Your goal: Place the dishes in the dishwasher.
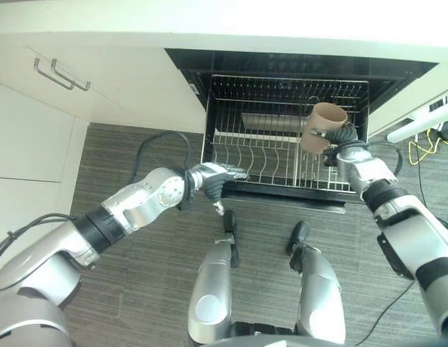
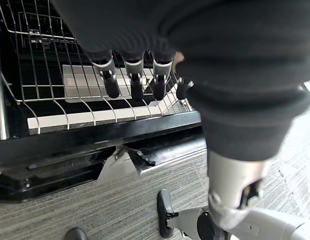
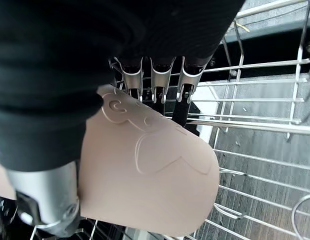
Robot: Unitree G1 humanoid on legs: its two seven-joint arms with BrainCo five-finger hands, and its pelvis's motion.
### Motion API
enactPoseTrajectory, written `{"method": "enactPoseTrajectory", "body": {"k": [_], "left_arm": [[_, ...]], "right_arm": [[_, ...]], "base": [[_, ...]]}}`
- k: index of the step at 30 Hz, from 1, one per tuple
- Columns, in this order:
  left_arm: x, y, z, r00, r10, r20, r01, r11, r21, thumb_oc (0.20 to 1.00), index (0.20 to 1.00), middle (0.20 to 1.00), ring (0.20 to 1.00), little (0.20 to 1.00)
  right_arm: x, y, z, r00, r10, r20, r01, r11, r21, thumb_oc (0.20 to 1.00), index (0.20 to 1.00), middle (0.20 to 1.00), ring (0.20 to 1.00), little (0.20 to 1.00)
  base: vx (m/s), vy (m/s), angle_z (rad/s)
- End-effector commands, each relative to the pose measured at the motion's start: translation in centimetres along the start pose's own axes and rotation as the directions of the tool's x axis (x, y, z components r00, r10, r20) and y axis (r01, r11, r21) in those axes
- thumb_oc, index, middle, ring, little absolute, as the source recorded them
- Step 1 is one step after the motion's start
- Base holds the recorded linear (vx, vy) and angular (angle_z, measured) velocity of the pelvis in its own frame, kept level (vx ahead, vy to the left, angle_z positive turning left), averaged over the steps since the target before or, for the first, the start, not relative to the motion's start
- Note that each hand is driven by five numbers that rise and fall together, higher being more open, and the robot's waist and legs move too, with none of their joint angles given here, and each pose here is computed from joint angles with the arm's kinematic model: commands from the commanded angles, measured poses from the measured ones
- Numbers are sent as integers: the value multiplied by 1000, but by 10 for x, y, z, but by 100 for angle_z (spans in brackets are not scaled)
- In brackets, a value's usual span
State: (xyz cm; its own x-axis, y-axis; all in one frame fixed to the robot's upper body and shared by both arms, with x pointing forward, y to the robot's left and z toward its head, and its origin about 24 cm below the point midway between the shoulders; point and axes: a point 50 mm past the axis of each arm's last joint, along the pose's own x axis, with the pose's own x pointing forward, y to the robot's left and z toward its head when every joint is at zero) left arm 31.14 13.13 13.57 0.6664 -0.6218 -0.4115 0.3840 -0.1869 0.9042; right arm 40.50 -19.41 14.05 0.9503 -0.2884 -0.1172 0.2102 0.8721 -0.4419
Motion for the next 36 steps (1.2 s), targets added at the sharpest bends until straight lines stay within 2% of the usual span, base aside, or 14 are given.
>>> {"method": "enactPoseTrajectory", "body": {"k": [1, 9, 12, 16, 17, 18, 36], "left_arm": [[-4, 13, 14, 996, 58, 64, -61, 997, 46, 1000, 1000, 1000, 1000, 1000], [-3, 13, 15, 996, 57, 64, -61, 996, 59, 1000, 1000, 1000, 1000, 1000], [-3, 12, 16, 996, 61, 67, -65, 996, 56, 1000, 1000, 1000, 1000, 1000], [-2, 9, 16, 995, 70, 65, -73, 996, 45, 1000, 1000, 1000, 1000, 1000], [-2, 8, 17, 996, 69, 64, -72, 996, 46, 1000, 1000, 1000, 1000, 1000], [-2, 8, 17, 996, 70, 63, -73, 996, 45, 1000, 1000, 1000, 1000, 1000], [-1, -2, 19, 995, 67, 72, -70, 997, 41, 1000, 1000, 1000, 1000, 1000]], "right_arm": [[3, -15, 16, 997, -49, 61, 50, 998, -22, 200, 200, 200, 200, 200], [4, -16, -7, 996, -82, -47, 81, 997, -15, 200, 200, 200, 200, 200], [4, -16, -25, 987, -81, -142, 91, 994, 60, 200, 200, 200, 200, 200], [2, -16, -37, 980, -85, -182, 103, 990, 96, 200, 200, 200, 200, 200], [2, -17, -38, 979, -95, -182, 114, 989, 94, 774, 774, 774, 774, 774], [2, -18, -38, 978, -100, -181, 117, 989, 88, 1000, 1000, 1000, 1000, 1000], [3, -24, -33, 975, -170, -146, 183, 980, 81, 1000, 1000, 1000, 1000, 1000]], "base": [[0, 0, 0], [0, 0, 0], [0, 0, 0], [6, 9, 0], [0, 0, 0], [0, 0, 0], [2, 0, 0]]}}
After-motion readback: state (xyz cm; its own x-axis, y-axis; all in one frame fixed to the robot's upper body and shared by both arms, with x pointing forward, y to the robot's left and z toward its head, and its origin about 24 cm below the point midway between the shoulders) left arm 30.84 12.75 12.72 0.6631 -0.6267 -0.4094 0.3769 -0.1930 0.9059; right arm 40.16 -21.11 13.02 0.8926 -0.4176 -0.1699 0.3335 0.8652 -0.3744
